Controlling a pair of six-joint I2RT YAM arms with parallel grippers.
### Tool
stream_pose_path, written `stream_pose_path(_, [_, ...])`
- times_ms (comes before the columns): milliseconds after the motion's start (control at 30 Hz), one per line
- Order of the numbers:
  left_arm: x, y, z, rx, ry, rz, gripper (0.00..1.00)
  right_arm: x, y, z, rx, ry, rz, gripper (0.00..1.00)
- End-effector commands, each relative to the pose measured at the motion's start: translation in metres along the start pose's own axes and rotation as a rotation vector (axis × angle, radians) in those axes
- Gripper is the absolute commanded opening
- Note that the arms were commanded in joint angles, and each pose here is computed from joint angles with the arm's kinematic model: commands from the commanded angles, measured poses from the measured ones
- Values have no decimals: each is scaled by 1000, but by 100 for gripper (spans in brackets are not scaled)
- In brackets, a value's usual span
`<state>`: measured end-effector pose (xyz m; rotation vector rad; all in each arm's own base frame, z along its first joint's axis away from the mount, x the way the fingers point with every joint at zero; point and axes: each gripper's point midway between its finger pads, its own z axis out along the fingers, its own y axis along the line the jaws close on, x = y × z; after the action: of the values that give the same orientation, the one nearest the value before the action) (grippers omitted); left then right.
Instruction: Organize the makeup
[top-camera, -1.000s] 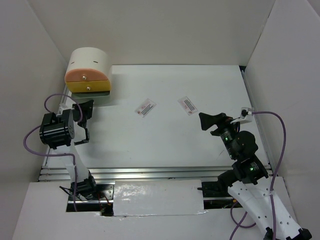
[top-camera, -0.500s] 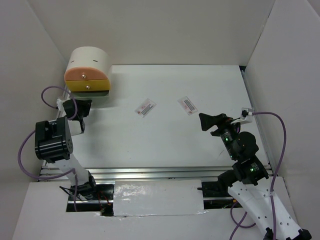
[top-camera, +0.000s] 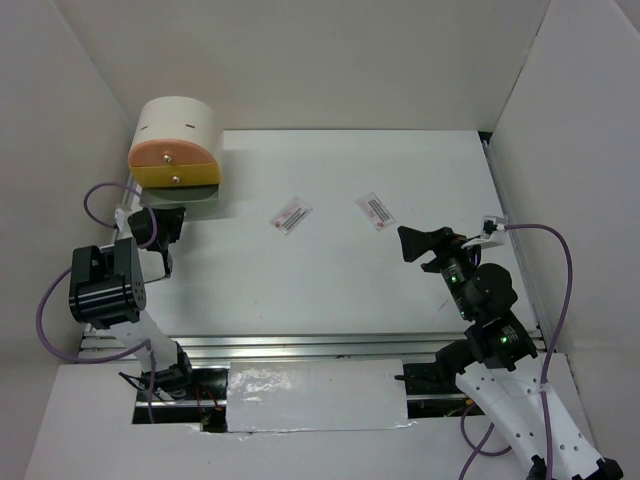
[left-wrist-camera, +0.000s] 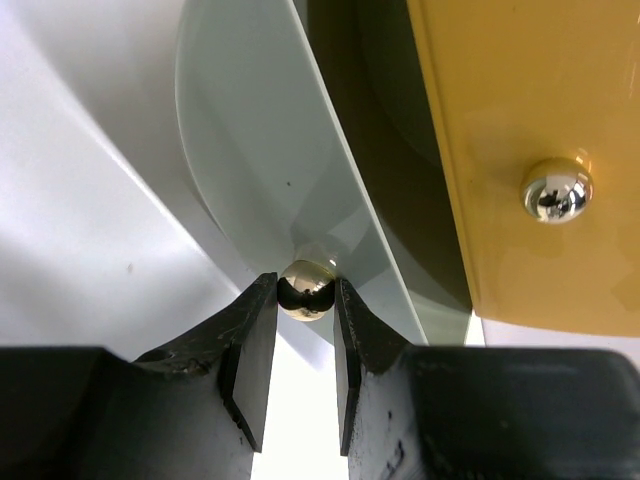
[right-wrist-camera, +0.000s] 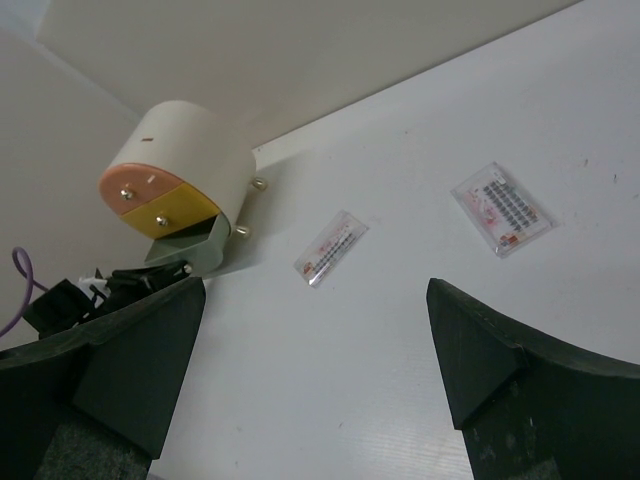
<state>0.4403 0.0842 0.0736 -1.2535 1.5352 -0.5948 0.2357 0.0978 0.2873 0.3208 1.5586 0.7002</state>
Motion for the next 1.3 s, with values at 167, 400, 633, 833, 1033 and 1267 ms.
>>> stream_pose_path(167, [10,34,-20,-95,14,-7,31,-9,7,0,-33,-36,1,100])
stream_pose_path(400, [8,47,-27,-198,11,-23,27,-8,8,0,-39,-34,3,100])
stream_pose_path(633, [6,48,-44,-241,15,-10,25,-8,9,0,-44,-30,6,100])
stream_pose_path(833, [8,50,-51,-251,21,1,27,-8,9,-1,-46,-32,3,100])
stream_pose_path(1033, [15,52,-54,-237,45,-4,43,-8,9,-2,-48,-33,4,100])
stream_pose_path(1267, [14,48,-62,-240,44,19,83,-8,10,-2,-50,-33,5,100])
